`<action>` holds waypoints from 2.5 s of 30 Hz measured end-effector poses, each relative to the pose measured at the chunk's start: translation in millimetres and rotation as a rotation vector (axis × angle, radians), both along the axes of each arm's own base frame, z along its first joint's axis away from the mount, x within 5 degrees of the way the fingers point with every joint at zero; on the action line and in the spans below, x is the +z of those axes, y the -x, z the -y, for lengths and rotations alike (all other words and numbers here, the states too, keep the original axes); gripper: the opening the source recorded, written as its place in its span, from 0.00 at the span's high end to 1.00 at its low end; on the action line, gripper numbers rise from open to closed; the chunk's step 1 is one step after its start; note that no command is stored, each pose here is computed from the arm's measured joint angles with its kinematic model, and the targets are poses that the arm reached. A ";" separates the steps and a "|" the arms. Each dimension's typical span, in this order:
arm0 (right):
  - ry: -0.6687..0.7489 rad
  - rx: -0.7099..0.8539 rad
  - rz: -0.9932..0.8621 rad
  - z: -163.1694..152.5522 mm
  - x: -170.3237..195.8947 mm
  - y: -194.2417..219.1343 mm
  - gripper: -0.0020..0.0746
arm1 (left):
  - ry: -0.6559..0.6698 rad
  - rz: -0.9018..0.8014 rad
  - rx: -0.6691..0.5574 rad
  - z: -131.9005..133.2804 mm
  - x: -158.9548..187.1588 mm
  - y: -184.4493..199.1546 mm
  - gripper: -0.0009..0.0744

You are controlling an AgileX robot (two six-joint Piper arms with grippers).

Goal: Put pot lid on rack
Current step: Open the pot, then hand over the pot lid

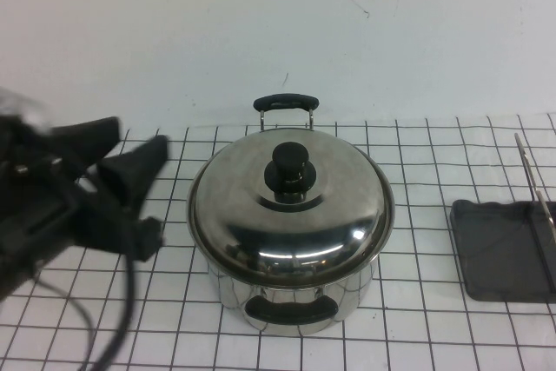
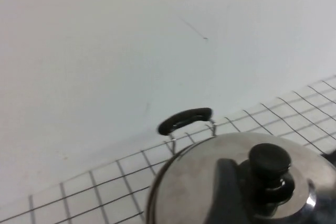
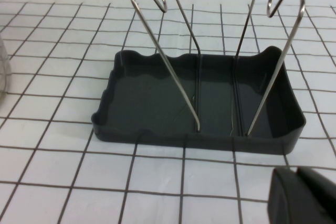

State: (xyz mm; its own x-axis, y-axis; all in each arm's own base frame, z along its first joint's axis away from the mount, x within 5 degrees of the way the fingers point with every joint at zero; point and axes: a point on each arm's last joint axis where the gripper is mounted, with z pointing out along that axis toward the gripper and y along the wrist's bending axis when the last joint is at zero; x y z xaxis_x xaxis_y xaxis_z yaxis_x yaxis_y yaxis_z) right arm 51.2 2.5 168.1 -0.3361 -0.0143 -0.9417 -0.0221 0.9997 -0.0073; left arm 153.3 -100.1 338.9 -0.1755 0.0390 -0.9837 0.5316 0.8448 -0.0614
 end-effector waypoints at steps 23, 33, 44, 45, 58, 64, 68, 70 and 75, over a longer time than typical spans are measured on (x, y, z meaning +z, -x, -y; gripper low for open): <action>0.000 0.000 0.000 0.0 0.0 0.0 0.98 | 0.075 -0.053 -0.203 117.2 -86.0 -109.8 0.12; 0.000 0.000 0.000 0.0 0.0 0.0 0.98 | 0.125 -0.098 -0.176 125.6 -116.2 -122.9 0.17; 0.000 0.000 0.000 0.0 0.0 0.0 0.98 | 0.100 -0.068 -0.200 125.0 -108.3 -119.6 0.57; 0.000 0.000 0.000 0.0 0.0 0.0 0.98 | 0.094 -0.056 -0.208 124.1 -103.3 -117.7 0.57; 0.000 0.000 0.000 0.0 0.0 0.0 0.98 | 0.499 0.048 -0.278 90.6 10.4 -66.3 0.57; 0.000 0.000 0.000 0.0 0.0 0.0 0.98 | 0.699 -0.174 -0.299 93.8 6.7 -66.0 0.57; 0.000 0.000 0.000 0.0 0.0 0.0 0.98 | 0.710 -0.216 -0.348 103.5 -5.2 -70.9 0.57; 0.000 0.000 0.000 0.0 0.0 0.0 0.98 | 0.726 -0.222 -0.390 110.2 -13.0 -74.5 0.57; 0.000 0.000 0.000 0.0 0.0 0.0 0.98 | 0.834 -0.181 -0.542 124.6 -27.4 -80.2 0.57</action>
